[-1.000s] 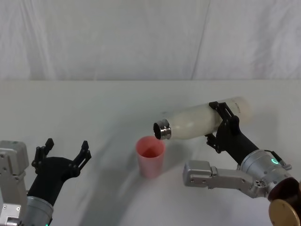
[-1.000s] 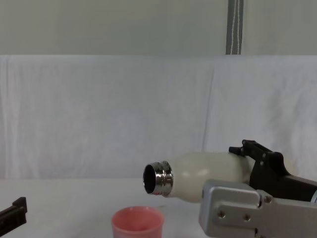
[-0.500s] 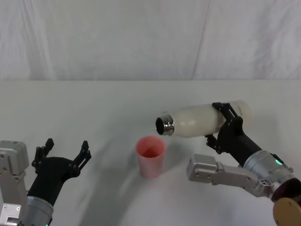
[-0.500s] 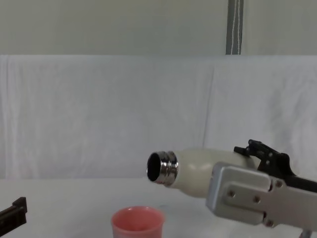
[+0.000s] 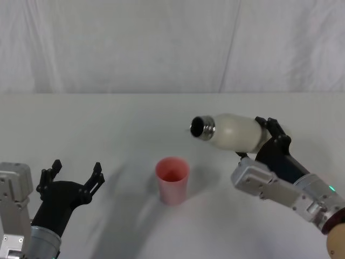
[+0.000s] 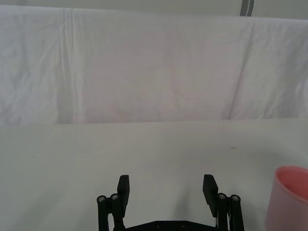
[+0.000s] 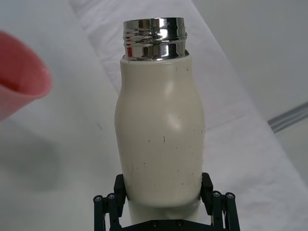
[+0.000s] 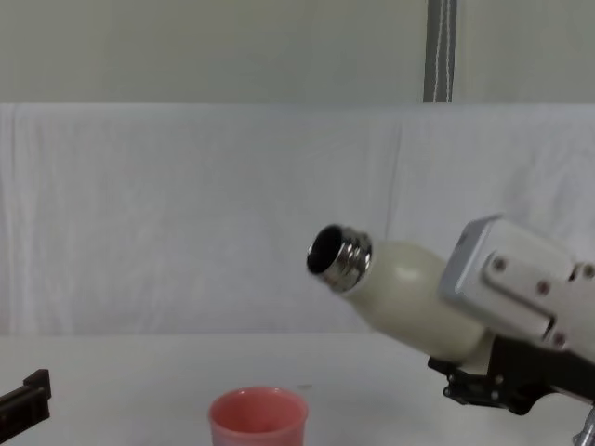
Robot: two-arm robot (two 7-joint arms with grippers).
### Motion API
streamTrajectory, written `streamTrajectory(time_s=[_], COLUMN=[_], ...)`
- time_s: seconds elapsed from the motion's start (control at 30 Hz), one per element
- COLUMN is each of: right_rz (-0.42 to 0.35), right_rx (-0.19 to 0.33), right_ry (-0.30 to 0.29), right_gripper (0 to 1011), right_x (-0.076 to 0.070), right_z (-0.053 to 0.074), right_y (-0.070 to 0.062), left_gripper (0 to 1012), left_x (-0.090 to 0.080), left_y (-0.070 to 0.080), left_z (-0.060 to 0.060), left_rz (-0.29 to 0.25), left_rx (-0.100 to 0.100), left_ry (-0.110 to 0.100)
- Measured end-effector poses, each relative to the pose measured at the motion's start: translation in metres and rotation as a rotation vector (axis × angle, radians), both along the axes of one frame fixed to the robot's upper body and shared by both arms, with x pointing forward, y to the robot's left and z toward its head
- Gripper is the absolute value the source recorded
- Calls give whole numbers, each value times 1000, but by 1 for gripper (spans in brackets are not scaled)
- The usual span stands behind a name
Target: Grasp the thermos with one hand and pour water into the cup lid.
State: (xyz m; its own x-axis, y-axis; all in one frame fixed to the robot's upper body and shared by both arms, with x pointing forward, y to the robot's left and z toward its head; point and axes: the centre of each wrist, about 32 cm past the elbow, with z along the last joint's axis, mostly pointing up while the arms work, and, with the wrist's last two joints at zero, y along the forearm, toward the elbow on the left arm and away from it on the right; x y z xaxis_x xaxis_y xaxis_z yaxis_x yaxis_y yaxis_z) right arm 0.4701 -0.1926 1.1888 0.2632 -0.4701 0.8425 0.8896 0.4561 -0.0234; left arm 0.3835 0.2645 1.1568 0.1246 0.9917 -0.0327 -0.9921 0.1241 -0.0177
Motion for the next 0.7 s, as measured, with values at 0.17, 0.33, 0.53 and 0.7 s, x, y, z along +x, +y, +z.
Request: streamTrajectory(time_s=[0.17,0.33,0.53,0.7], right_rz=[-6,-5,0,1], right_rx=[116,224,344,437], right_ry=[44,86,127,159], right_gripper=[951,951,951,951], right_x=[0,1,2,2], right_z=[2,3,5,4], right_y=[-5,-10,-15,-18], left_gripper=[1001,1001,1001,1001], left_x=[0,0,0,0], left_y=[0,0,0,0], left_z=[0,0,0,0], left_rz=[0,0,0,0], left_rx=[0,0,0,0], left_ry=[0,0,0,0])
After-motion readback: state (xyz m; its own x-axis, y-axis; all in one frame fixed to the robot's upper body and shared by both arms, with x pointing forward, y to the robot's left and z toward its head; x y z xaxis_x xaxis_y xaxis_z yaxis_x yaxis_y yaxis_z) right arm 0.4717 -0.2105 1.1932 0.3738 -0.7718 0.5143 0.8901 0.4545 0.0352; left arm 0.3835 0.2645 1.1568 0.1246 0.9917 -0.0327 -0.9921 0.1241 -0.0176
